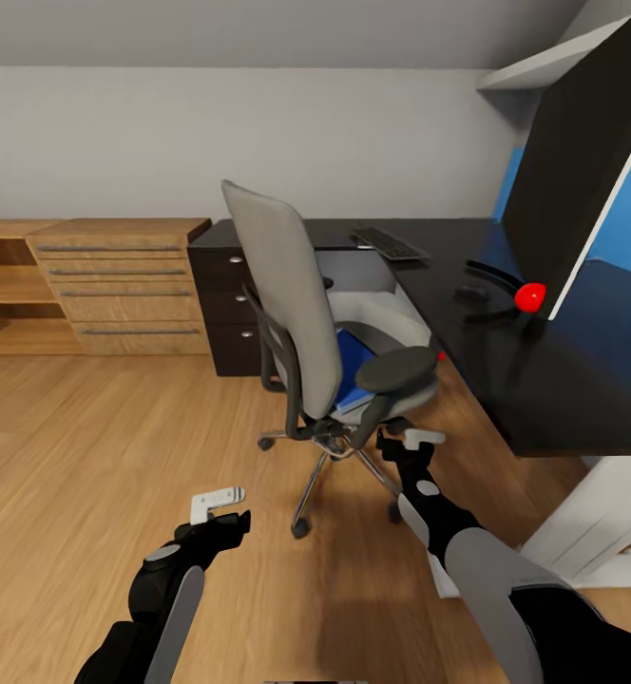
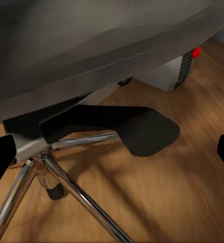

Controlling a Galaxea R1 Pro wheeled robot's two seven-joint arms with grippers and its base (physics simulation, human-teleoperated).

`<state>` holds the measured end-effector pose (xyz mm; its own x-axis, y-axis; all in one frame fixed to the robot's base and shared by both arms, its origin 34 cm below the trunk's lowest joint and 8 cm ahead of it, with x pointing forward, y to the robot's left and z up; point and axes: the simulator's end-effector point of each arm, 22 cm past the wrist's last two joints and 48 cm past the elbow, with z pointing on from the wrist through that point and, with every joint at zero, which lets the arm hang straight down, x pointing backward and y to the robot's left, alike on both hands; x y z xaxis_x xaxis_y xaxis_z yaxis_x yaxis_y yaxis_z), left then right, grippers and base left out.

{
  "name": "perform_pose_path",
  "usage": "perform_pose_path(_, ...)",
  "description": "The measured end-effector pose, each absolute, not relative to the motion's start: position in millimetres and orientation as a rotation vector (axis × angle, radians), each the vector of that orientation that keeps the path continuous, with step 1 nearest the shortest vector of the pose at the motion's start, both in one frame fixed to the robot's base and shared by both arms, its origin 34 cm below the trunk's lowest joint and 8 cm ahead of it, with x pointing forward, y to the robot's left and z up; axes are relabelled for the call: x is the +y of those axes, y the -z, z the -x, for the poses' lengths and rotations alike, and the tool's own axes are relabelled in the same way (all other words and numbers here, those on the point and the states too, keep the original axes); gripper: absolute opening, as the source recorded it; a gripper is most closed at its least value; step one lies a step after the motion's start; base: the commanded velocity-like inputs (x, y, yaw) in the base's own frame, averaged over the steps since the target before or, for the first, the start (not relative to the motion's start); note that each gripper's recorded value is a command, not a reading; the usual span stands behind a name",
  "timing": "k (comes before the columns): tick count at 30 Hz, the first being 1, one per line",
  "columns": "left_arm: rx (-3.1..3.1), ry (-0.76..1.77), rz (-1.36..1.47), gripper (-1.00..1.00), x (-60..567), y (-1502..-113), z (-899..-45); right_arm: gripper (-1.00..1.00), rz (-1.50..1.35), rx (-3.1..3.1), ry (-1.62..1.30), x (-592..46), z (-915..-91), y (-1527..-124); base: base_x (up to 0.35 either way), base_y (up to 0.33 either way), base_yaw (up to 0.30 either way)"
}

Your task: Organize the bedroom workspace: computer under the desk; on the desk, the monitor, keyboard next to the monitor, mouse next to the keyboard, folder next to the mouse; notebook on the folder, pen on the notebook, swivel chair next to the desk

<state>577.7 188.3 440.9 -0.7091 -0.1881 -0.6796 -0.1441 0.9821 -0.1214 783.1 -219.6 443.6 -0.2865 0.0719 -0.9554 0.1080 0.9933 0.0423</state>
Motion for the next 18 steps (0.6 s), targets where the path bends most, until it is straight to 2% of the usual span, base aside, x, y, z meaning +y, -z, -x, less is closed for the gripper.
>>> perform_pose_path(7, 2.372, 0.071, 0.245, 1.00, 193.4, -439.8, -577.6, 1.00, -0.131, 1.866, 0.028, -214.9, -782.7, -442.7, 0.011, 0.000, 0.003)
perform_pose_path(18, 2.371, 0.070, 0.245, 1.00, 193.4, -439.9, -577.7, 1.00, -0.130, 1.869, 0.026, -213.9, -782.2, -441.8, 0.000, 0.000, 0.261)
